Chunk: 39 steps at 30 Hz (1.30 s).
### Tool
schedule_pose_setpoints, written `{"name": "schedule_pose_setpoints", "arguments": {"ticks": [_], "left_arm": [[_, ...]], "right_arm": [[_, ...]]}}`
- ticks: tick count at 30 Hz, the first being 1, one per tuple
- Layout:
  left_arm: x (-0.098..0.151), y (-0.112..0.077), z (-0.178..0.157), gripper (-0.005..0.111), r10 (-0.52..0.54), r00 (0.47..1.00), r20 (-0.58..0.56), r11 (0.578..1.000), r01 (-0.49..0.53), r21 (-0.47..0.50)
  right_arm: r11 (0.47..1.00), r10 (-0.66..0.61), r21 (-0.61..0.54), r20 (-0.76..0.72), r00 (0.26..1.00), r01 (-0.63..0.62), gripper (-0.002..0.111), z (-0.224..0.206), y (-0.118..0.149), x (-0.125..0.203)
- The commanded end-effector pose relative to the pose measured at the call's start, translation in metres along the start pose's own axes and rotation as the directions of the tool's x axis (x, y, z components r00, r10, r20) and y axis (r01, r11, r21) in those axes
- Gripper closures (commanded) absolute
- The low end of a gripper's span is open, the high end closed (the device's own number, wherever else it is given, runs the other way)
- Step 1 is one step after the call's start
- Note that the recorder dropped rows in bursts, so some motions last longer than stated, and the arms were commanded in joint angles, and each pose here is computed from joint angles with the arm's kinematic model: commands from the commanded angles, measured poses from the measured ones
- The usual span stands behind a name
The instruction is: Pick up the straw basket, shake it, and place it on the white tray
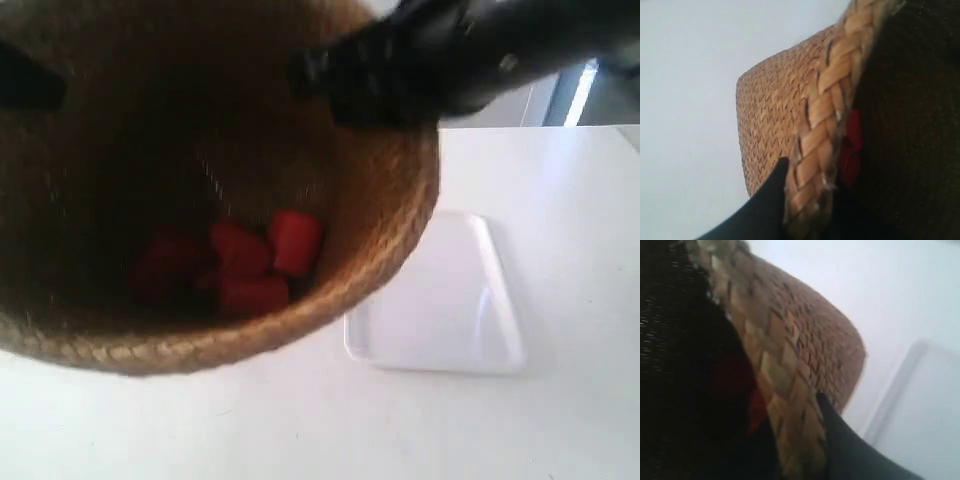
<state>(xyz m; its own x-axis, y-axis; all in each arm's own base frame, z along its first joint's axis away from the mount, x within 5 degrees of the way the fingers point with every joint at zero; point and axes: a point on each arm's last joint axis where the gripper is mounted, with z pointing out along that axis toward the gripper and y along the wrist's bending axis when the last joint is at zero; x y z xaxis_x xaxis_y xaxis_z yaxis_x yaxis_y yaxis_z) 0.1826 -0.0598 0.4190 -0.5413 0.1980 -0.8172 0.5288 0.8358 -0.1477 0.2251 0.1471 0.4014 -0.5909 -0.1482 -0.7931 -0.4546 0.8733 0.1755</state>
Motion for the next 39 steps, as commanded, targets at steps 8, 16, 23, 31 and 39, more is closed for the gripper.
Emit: {"name": "schedule_pose_setpoints", "arguments": {"ticks": [8,16,23,31,39], "left_arm": [[0.011,0.018,0.011,0.107,-0.061,0.998,-0.023,0.994,0.059,-0.092],[0.012,0.019,0.012,0.107,-0.073,0.997,-0.024,0.993,0.071,-0.096],[0.025,0.022,0.023,0.107,-0.099,0.993,-0.059,0.991,0.093,-0.099],[0.035,0.022,0.027,0.107,-0.123,0.991,-0.061,0.988,0.117,-0.097],[0.017,0.006,0.007,0.107,-0.105,0.993,0.045,0.994,0.105,0.001]], "right_arm": [[0.996,-0.004,0.088,-0.101,0.995,0.013,0.108,0.043,-0.015,0.025],[0.997,0.017,0.076,-0.122,0.992,-0.008,0.108,0.044,-0.013,0.028],[0.997,0.018,0.079,-0.140,0.990,-0.007,0.108,0.052,-0.014,0.031],[0.997,0.023,0.077,-0.127,0.992,-0.014,0.108,0.045,-0.012,0.024],[0.999,-0.015,0.047,-0.023,1.000,0.016,0.108,0.013,-0.001,0.020]]}}
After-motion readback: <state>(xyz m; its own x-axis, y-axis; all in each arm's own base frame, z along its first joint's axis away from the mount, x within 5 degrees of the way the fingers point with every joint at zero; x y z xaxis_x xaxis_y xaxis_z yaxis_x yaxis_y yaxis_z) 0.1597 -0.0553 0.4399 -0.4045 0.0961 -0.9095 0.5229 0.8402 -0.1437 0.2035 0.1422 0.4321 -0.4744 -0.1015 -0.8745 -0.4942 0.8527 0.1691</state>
